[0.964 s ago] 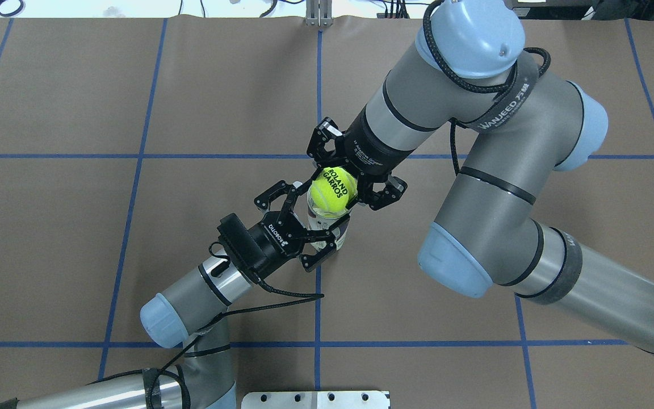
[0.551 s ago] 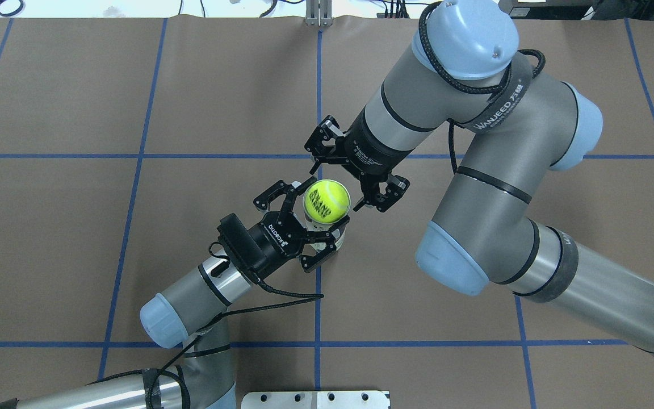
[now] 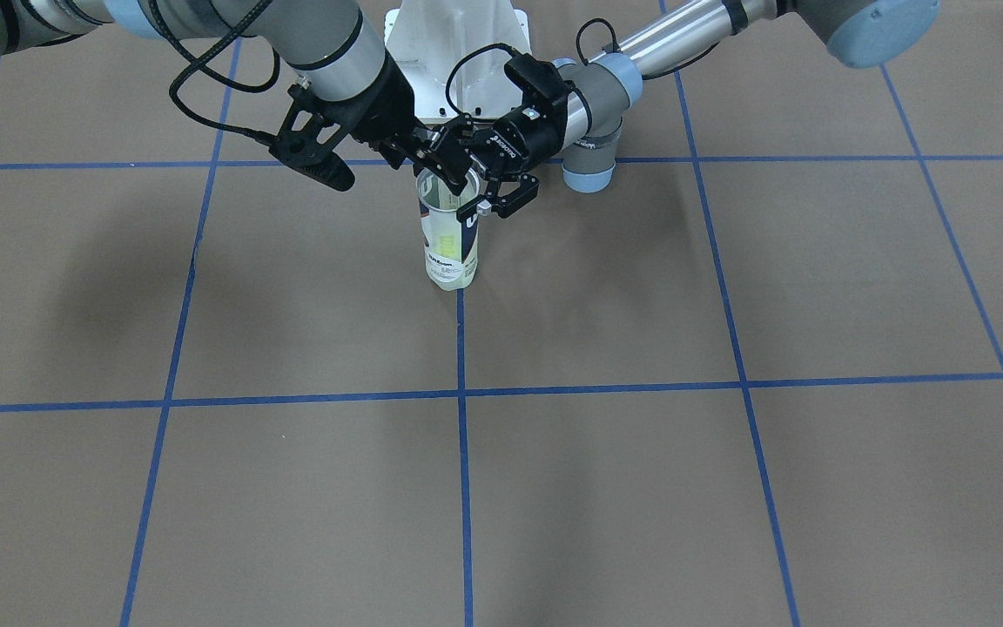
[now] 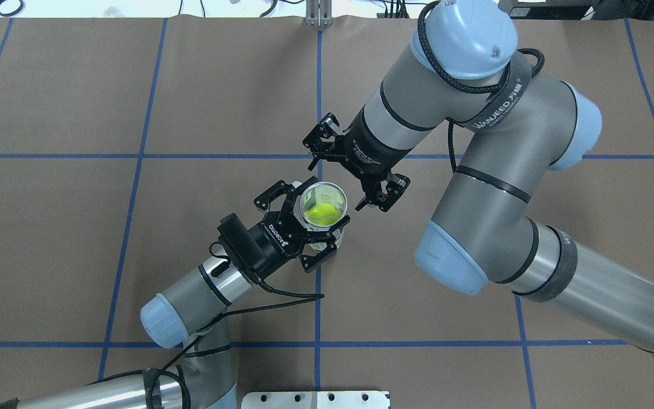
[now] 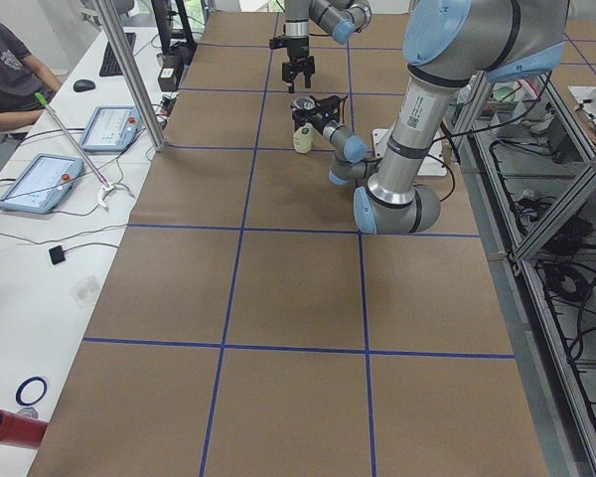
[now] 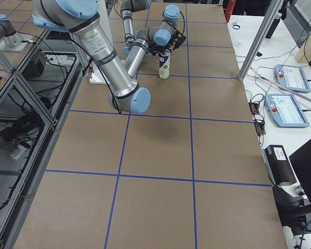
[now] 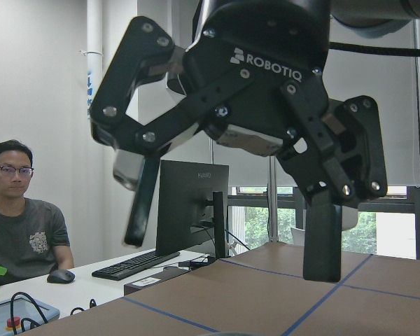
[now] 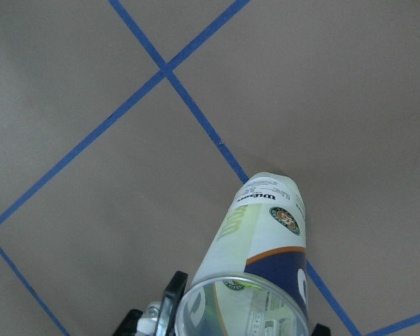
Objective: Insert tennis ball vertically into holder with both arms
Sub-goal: 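Open the left gripper and withdraw both arms from the can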
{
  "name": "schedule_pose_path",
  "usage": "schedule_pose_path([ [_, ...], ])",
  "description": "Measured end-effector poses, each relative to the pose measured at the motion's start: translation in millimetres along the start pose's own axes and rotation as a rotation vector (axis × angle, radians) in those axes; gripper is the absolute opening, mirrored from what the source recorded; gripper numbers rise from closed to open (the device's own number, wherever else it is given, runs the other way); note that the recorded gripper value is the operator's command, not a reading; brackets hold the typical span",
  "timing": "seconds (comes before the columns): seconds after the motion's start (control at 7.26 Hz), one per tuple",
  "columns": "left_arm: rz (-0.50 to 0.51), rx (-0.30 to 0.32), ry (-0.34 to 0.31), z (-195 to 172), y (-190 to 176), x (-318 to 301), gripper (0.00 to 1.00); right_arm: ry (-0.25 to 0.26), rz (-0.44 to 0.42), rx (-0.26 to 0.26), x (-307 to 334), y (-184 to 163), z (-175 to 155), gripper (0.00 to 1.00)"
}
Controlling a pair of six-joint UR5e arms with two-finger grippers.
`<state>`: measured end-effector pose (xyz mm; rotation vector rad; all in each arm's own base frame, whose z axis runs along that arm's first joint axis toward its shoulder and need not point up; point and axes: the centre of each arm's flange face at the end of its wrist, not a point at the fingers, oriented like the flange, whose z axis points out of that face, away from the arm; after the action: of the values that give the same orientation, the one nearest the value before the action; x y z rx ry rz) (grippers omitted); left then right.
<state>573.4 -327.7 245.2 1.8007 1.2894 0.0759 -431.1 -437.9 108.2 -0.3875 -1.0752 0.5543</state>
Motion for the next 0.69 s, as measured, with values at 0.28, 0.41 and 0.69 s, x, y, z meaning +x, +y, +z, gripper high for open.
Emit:
schedule_pose_path([
  [0.28,-0.009,0.027,-0.001,3,-14,-2,0.99,-0.017,0.009,0.022,-1,-20,-17,0.99],
  [0.41,-0.016,0.057,-0.004,3,-29,-7,0.99,-0.022,0.011,0.045,3,-38,-27,0.99],
  [0.69,-0.025,0.094,-0.012,-15,-62,-21,0.99,-0.011,-0.015,0.098,21,-82,-39,0.99],
])
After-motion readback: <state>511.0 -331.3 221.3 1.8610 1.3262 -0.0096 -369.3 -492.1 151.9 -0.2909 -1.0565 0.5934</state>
